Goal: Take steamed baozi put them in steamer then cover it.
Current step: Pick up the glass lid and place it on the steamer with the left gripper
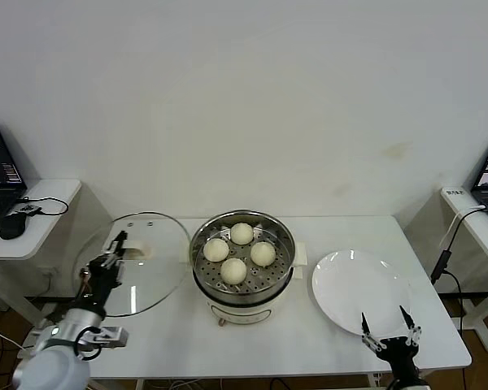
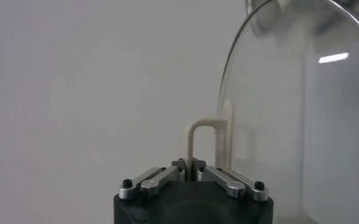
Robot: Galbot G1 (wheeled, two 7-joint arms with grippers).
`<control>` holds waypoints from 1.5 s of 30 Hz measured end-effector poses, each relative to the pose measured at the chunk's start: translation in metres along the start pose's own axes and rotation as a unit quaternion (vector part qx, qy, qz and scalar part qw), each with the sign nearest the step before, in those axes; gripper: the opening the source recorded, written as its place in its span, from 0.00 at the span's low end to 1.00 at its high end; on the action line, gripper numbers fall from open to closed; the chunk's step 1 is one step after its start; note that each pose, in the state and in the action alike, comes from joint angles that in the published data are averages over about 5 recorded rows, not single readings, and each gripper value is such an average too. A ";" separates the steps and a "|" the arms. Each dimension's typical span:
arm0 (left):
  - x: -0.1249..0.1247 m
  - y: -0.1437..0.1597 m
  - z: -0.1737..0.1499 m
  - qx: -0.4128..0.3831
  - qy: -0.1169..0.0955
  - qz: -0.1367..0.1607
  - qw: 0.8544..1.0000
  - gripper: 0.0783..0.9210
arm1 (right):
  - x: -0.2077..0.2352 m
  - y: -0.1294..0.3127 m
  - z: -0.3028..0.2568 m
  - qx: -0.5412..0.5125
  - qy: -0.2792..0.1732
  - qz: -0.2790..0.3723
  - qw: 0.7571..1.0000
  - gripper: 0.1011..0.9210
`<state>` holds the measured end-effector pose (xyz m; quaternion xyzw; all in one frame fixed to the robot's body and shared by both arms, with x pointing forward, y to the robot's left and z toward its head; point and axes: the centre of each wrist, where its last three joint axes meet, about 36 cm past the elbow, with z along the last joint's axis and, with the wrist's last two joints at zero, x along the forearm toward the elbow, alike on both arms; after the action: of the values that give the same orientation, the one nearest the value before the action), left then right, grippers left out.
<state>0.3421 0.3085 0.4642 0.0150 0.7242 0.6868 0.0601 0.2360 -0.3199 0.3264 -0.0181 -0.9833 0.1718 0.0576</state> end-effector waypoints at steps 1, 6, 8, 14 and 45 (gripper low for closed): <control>-0.002 0.001 -0.006 0.004 -0.004 0.001 1.000 0.06 | -0.001 0.002 0.001 0.002 0.001 0.001 1.000 0.88; -0.014 0.004 -0.036 0.022 -0.018 0.012 1.000 0.06 | -0.003 0.016 0.002 0.015 0.008 0.008 1.000 0.88; -0.019 0.005 -0.048 0.025 -0.020 0.016 0.999 0.06 | -0.004 0.023 0.003 0.021 0.012 0.011 1.000 0.88; -0.036 0.002 -0.079 0.020 -0.020 0.027 0.999 0.06 | -0.006 0.041 0.004 0.040 0.021 0.019 0.999 0.88; -0.107 -0.027 -0.213 -0.010 -0.018 0.044 0.999 0.06 | -0.007 0.066 0.012 0.084 0.040 0.033 0.995 0.88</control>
<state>0.4267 0.0845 0.4545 0.0584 0.7150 0.6953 0.0431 0.2424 -0.2620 0.2923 -0.0530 -0.9612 0.2544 0.0929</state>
